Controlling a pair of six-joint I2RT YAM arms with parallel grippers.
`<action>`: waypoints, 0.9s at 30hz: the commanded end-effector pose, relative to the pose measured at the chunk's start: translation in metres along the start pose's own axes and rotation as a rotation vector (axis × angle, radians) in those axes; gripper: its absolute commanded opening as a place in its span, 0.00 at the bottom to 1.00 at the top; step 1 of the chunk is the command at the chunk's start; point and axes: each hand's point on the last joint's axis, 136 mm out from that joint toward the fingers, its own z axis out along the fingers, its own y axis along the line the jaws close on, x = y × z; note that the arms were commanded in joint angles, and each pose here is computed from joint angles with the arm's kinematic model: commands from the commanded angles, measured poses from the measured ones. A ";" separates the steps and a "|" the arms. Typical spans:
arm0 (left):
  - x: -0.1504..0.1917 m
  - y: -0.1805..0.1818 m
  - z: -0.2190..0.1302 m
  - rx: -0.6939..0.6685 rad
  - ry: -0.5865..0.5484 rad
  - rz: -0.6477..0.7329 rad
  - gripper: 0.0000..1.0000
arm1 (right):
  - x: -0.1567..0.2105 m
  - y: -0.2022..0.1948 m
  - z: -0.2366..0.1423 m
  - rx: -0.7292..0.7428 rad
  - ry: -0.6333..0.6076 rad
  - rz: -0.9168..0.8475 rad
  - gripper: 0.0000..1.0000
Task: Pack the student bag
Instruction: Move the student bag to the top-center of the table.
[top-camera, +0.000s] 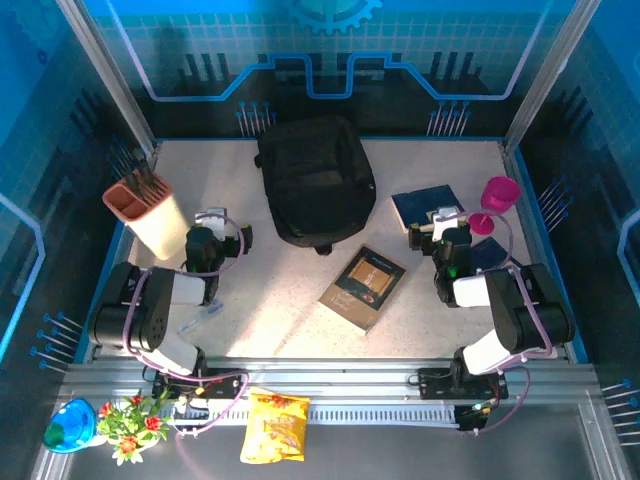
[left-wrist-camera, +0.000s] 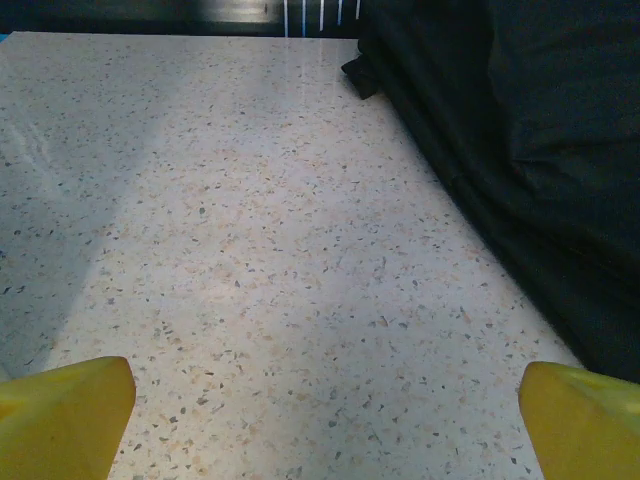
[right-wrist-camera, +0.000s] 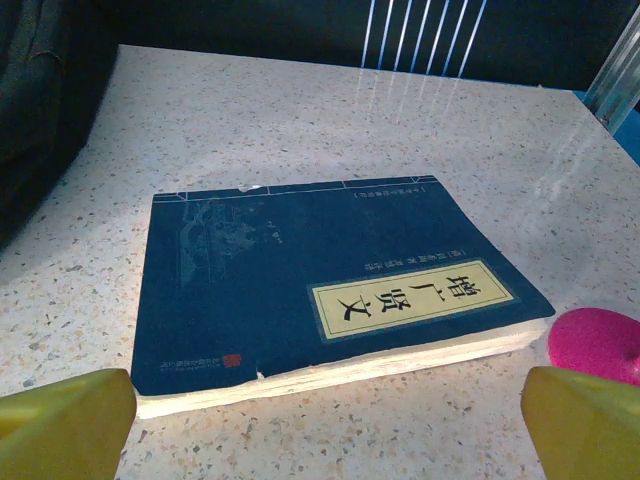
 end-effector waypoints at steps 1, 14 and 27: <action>-0.013 0.000 0.004 0.009 -0.039 -0.014 0.99 | -0.014 0.001 0.002 0.009 -0.051 -0.011 1.00; -0.014 -0.001 0.004 0.012 -0.041 -0.015 0.99 | -0.014 -0.002 0.004 -0.029 -0.039 0.023 1.00; -0.014 -0.001 0.004 0.013 -0.038 -0.018 0.99 | -0.013 -0.002 0.004 -0.031 -0.037 0.022 1.00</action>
